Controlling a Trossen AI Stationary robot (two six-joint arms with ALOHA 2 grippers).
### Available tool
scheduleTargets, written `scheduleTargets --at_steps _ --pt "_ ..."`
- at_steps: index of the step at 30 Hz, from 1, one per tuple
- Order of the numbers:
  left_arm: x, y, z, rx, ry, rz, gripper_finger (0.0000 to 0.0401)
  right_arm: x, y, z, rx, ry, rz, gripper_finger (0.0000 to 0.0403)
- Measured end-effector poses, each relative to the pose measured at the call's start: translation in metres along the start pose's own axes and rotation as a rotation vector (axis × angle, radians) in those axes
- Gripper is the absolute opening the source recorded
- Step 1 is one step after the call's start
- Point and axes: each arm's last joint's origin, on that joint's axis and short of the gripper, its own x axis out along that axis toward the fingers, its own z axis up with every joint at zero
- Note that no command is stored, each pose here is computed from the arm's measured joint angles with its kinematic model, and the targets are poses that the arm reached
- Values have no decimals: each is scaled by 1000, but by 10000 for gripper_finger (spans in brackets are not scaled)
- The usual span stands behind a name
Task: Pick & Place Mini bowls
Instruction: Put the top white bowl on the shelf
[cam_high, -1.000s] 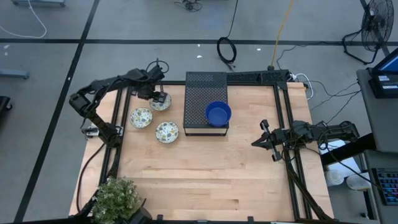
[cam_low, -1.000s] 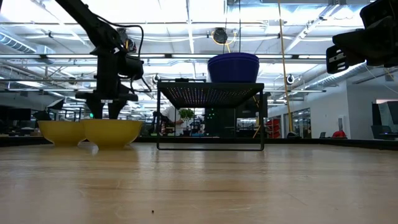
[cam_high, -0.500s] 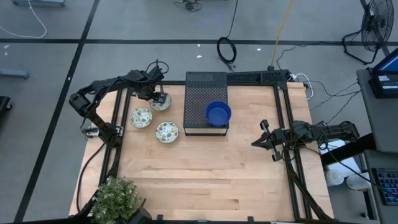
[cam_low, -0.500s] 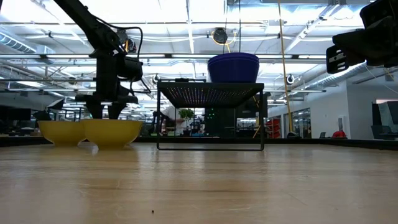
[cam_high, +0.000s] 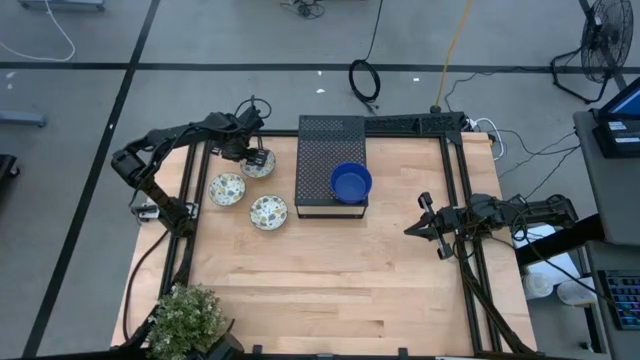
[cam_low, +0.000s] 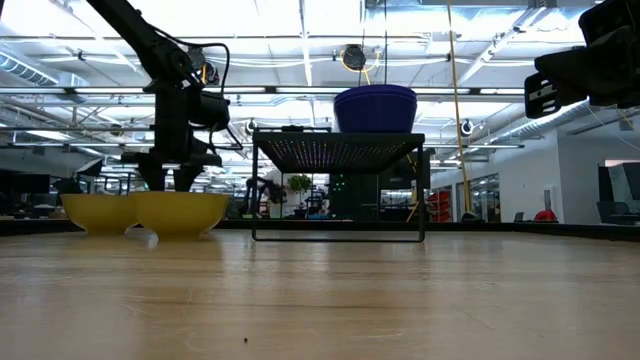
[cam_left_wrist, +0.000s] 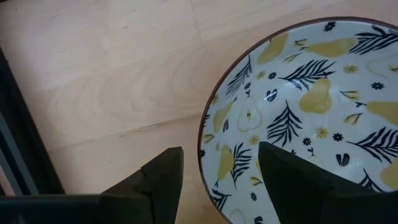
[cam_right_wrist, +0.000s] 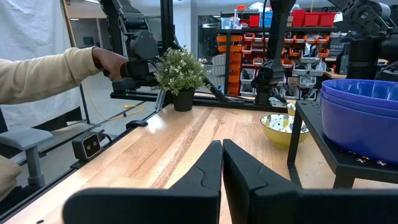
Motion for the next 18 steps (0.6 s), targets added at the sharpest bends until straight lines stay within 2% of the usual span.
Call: scheduleTargets --at_steps 18 --pt "0 0 0 -1 3 -7 211 0 0 0 0 0 0 0"
